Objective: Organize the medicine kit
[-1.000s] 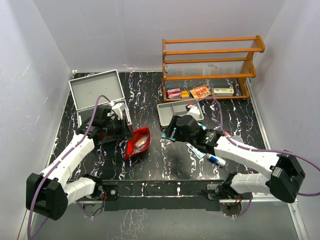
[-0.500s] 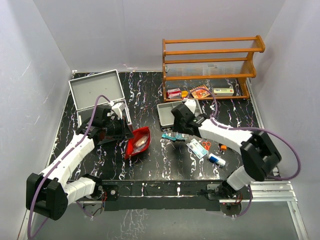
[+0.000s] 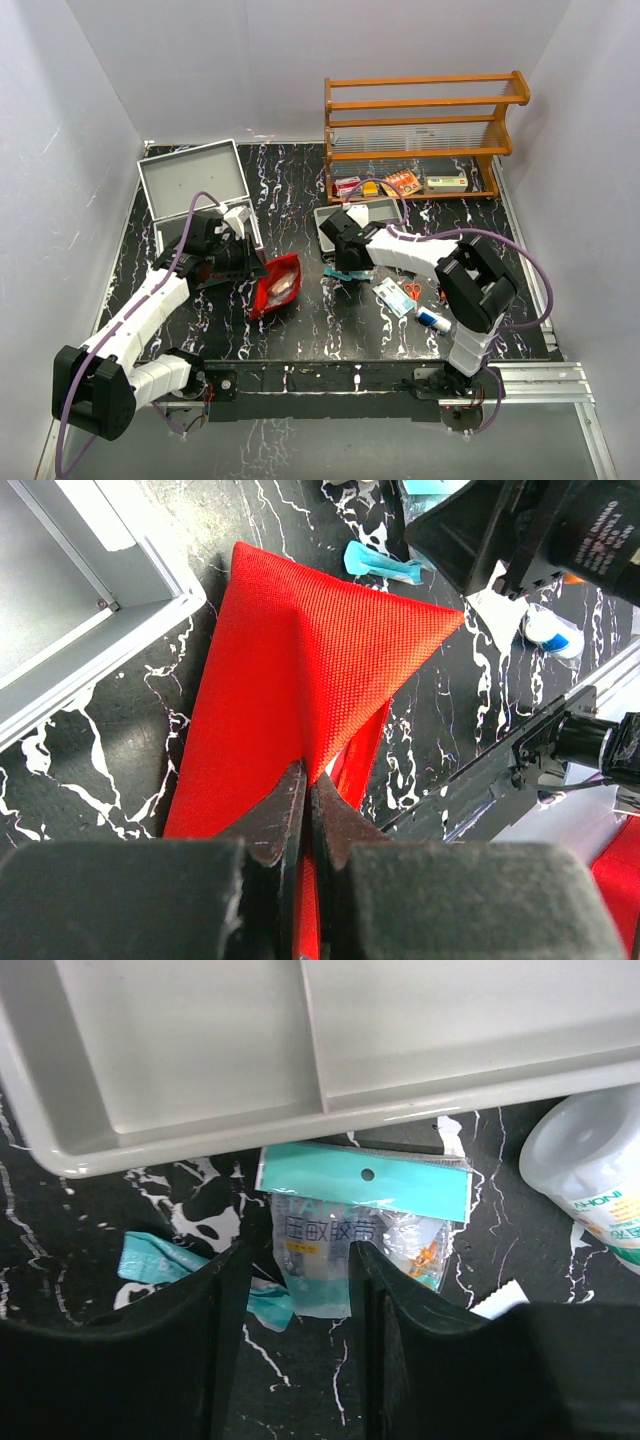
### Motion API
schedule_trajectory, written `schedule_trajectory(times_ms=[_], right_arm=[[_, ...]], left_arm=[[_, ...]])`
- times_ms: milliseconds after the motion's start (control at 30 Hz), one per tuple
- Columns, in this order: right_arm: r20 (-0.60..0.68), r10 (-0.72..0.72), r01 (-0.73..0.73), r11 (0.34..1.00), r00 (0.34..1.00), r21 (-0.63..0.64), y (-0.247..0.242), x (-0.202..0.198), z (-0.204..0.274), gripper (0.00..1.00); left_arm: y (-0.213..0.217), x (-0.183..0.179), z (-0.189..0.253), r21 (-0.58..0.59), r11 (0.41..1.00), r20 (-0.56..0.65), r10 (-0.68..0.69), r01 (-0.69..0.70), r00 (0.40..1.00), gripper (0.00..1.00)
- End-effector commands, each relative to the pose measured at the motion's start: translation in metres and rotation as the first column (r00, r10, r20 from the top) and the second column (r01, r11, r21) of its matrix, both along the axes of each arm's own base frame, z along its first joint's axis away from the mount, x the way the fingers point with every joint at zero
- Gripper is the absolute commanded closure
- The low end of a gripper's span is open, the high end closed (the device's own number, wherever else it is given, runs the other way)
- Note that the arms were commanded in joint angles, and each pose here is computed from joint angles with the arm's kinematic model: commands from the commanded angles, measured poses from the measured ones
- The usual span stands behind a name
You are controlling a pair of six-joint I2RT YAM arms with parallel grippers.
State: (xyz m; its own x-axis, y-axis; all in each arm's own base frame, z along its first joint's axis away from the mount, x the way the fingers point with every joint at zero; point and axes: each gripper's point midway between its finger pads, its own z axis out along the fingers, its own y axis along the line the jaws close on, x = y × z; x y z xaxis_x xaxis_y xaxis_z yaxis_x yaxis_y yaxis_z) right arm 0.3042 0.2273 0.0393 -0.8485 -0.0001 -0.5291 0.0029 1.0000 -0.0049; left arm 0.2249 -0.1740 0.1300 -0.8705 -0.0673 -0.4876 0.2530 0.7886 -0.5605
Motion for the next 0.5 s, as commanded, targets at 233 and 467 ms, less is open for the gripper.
schedule_trajectory(times_ms=[233,467], right_arm=[[-0.027,-0.018,0.016,0.999,0.999,-0.05,-0.001,0.003,-0.018,0.6],[-0.051,-0.016,0.011,0.996,0.999,-0.089,-0.007,0.0,-0.034,0.74]], left_arm=[[-0.007,-0.001,0.004,-0.039,0.999,0.009,-0.027,0.027,1.0,1.0],[-0.008,-0.001,0.004,-0.044,0.999,0.008,-0.031,0.031,1.0,1.0]])
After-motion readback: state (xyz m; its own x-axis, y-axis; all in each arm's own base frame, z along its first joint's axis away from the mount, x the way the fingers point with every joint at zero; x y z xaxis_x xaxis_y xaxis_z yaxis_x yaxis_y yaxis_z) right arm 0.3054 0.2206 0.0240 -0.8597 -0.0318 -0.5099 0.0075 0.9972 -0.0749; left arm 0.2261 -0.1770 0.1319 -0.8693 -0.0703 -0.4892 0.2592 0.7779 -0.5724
